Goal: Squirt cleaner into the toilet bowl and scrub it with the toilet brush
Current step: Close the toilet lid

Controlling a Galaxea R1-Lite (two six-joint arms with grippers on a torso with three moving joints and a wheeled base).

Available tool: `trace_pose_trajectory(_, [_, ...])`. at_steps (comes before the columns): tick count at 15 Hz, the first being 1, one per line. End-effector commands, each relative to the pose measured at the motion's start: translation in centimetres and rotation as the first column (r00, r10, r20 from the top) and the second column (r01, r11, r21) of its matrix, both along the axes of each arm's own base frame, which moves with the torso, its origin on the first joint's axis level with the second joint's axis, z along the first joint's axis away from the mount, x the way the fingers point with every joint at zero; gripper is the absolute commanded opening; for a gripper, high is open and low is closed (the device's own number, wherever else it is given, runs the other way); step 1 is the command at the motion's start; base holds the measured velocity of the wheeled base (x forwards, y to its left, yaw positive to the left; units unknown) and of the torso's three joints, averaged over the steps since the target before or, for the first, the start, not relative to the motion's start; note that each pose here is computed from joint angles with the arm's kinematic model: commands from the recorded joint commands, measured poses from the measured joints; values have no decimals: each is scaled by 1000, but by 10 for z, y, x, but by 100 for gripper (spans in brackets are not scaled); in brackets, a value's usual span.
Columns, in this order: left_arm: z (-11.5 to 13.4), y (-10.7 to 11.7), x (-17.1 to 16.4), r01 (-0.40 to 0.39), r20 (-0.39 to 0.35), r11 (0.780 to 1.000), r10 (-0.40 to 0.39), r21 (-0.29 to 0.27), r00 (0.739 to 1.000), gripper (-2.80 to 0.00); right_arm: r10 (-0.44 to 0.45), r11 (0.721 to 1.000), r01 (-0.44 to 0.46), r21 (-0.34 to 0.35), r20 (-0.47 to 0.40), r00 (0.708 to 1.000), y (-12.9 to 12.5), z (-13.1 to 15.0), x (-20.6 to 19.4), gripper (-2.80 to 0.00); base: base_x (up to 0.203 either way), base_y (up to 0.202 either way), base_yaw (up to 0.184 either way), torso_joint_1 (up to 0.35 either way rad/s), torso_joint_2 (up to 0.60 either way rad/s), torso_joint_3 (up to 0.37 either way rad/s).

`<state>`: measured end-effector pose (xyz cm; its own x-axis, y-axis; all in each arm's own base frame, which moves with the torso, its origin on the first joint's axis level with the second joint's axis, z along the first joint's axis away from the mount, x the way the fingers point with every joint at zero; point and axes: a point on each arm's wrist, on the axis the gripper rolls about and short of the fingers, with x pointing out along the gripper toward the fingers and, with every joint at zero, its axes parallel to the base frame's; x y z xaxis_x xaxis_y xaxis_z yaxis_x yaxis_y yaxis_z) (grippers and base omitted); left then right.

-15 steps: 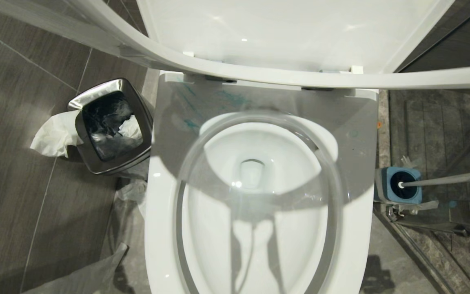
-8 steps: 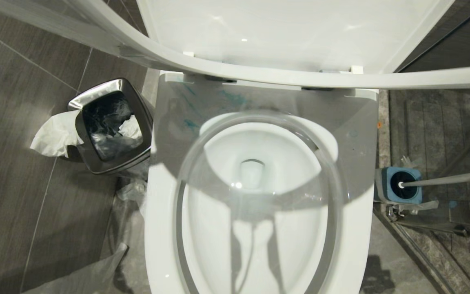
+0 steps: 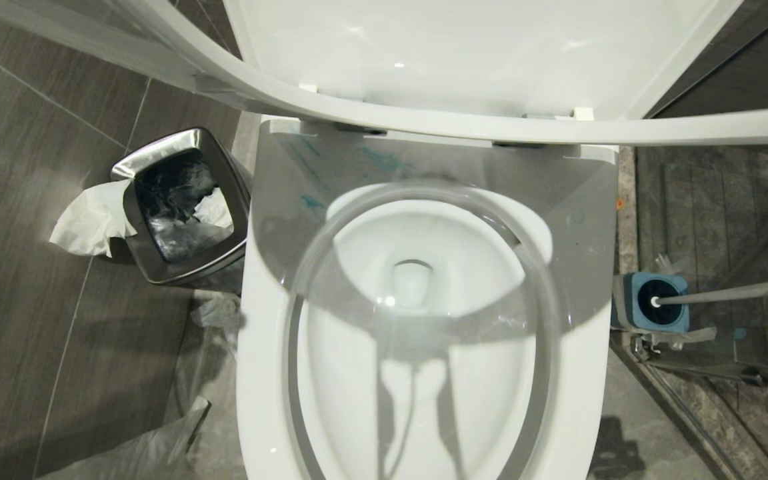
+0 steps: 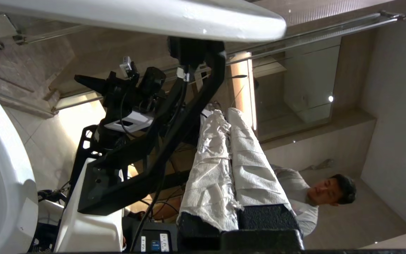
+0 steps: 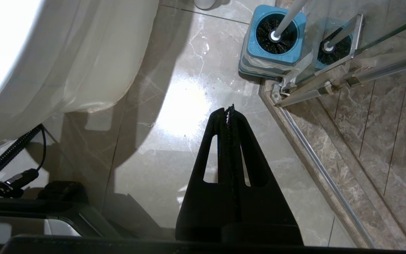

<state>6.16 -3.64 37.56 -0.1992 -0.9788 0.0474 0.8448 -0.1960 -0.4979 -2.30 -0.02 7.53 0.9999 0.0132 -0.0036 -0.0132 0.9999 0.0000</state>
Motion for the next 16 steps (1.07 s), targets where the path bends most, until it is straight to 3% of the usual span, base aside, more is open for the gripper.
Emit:
trace_pose_trajectory(1, [-1,3,-12,-2,20,1000,1,4,1000,-280,1,1000,-1,0,-1,1000,0,0,0,-280,0,0,0,0,0,0])
trace_pose_trajectory(11, [-2,5,-15,-26,32,1000,26,2,999,-280,1,1000,-1,0,-1,1000,0,0,0,-280,0,0,0,0,0,0])
trace_pose_trajectory(16, [-14,7,-26,-29,27,1000,28,3,999,-280,1,1000,-1,0,-1,1000,0,0,0,-280,0,0,0,0,0,0])
